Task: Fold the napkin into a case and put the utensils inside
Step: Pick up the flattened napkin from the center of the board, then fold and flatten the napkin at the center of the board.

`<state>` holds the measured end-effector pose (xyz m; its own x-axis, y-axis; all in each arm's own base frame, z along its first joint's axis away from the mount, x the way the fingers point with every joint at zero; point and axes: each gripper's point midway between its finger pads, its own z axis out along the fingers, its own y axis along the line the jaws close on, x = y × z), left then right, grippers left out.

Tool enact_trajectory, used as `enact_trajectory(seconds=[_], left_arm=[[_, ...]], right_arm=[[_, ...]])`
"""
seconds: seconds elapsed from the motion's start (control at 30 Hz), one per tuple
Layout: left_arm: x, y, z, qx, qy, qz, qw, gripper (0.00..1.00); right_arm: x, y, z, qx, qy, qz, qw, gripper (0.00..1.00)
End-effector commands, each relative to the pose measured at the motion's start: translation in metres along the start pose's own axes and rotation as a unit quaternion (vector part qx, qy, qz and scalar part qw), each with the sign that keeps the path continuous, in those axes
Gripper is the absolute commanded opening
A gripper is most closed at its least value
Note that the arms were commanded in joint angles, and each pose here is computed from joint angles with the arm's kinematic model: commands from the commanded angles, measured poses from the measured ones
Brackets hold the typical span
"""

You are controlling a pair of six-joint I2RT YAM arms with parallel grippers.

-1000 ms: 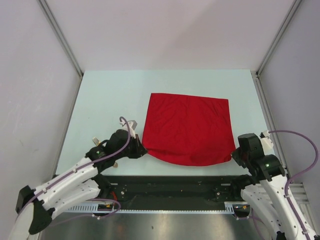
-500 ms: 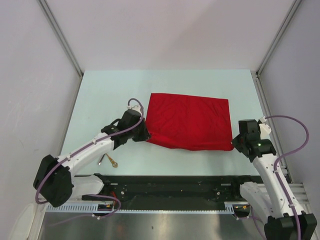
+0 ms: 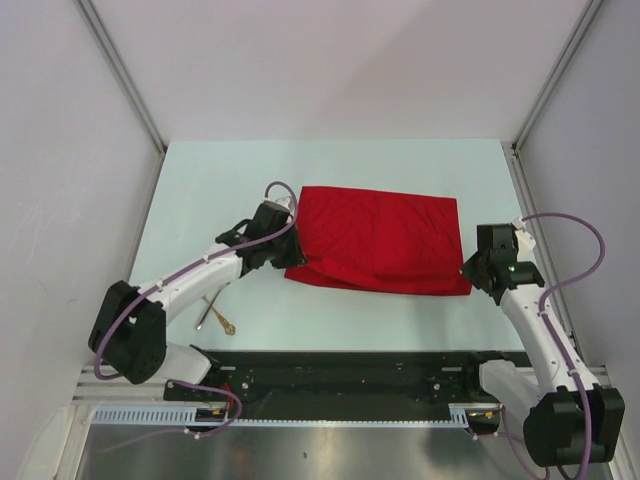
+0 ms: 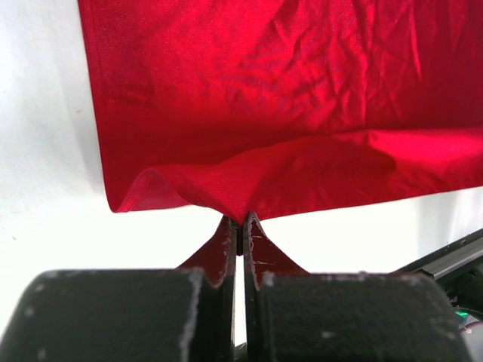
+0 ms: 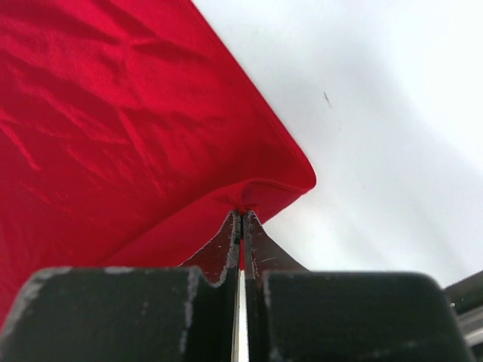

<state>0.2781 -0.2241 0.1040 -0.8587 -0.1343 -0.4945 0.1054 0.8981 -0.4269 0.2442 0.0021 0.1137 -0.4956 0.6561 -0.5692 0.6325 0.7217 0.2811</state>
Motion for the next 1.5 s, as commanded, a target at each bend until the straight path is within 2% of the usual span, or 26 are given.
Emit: enact_trajectory(seconds=[0.0,0.3,0.6,0.7,0.83,1.03,1.17,1.27,1.3,1.4,1.47], left_arm=[[-0.026,-0.007,-0.006,0.007,-0.036,0.002,0.999,0.0],[-0.061,0.006,-0.009,-0.021,-0.071,-0.015,0.997,0.0],[-0.067,0.002,-0.009,-0.005,-0.068,-0.016,0.998,0.0],[-0.074,-0.008,-0.025,0.02,-0.09,-0.007,0.996,0.0],[-0.096,-0.029,-0.065,0.063,-0.15,0.021,0.986,0.0],[-0.139,-0.067,-0.17,0.122,-0.284,0.076,0.948,0.0],[-0.151,-0.097,-0.257,0.187,-0.371,0.117,0.902,0.0],[-0.144,-0.114,-0.322,0.24,-0.433,0.152,0.855,0.0],[-0.137,-0.116,-0.351,0.255,-0.462,0.162,0.834,0.0],[-0.122,-0.121,-0.388,0.284,-0.485,0.178,0.808,0.0],[-0.109,-0.124,-0.41,0.306,-0.493,0.188,0.793,0.0]], right_arm=[[-0.028,0.02,0.0,-0.03,-0.028,0.0,0.999,0.0],[-0.049,0.042,0.011,-0.05,-0.038,-0.009,0.998,0.0],[-0.053,0.051,0.013,-0.064,-0.028,-0.019,0.997,0.0],[-0.061,0.057,0.0,-0.079,-0.038,-0.027,0.996,0.0],[-0.094,0.075,-0.046,-0.131,-0.087,-0.041,0.987,0.0],[-0.129,0.086,-0.141,-0.214,-0.169,-0.057,0.96,0.0],[-0.143,0.09,-0.218,-0.29,-0.23,-0.079,0.926,0.0],[-0.139,0.091,-0.284,-0.37,-0.278,-0.114,0.879,0.0],[-0.138,0.091,-0.308,-0.394,-0.293,-0.121,0.863,0.0],[-0.128,0.079,-0.359,-0.439,-0.332,-0.138,0.823,0.0],[-0.122,0.071,-0.382,-0.457,-0.349,-0.137,0.806,0.0]])
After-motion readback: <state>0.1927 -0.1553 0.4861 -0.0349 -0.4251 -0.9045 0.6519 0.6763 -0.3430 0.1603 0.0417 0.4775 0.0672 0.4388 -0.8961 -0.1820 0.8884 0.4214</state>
